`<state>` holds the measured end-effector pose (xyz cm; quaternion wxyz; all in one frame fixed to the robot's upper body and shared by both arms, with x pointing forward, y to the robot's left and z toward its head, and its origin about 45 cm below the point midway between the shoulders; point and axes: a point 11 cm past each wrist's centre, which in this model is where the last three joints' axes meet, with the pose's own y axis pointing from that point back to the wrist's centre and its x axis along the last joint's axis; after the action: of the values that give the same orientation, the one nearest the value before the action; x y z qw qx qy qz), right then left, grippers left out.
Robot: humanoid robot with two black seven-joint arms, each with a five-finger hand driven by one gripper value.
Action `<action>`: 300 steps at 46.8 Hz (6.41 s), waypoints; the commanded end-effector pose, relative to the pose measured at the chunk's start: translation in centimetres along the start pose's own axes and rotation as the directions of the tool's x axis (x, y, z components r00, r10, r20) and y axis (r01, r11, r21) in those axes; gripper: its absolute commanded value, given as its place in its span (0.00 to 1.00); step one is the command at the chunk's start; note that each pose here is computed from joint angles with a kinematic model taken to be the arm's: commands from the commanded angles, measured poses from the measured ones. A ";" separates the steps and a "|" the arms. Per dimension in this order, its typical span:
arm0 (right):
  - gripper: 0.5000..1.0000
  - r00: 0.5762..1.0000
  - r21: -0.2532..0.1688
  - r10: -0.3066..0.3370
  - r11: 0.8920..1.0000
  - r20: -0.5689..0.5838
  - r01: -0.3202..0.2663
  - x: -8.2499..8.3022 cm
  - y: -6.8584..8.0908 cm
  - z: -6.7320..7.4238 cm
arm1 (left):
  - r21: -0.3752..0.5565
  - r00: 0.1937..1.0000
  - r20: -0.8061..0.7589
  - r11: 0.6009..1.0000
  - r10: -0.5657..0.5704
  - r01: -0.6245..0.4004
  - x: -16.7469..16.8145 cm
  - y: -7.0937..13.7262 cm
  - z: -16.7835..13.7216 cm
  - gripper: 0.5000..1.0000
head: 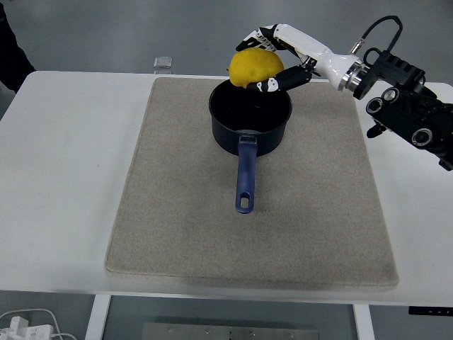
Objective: Put the potato in the blue pot
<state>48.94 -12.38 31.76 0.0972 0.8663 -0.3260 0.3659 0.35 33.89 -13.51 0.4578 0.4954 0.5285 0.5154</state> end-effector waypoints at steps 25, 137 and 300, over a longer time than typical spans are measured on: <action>0.00 1.000 -0.009 -0.015 1.000 0.016 0.015 -2.1 -1.4 0.2 | 0.001 1.000 0.001 1.000 -0.002 0.002 -0.1 0.0 -0.1 1.00; 0.00 0.997 -0.192 0.076 0.978 -0.032 -0.081 -4.0 1.3 6.4 | 0.001 1.000 -0.003 1.000 -0.001 0.001 0.0 0.0 -0.1 1.00; 0.81 0.311 -0.561 0.692 0.715 0.651 -0.417 0.8 6.0 11.2 | 0.000 1.000 0.000 1.000 0.000 0.000 0.0 0.0 0.0 1.00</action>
<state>51.83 -20.78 23.97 -0.0577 0.7528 -0.6473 -0.1045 0.36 33.88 -13.51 0.4577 0.4946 0.5289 0.5159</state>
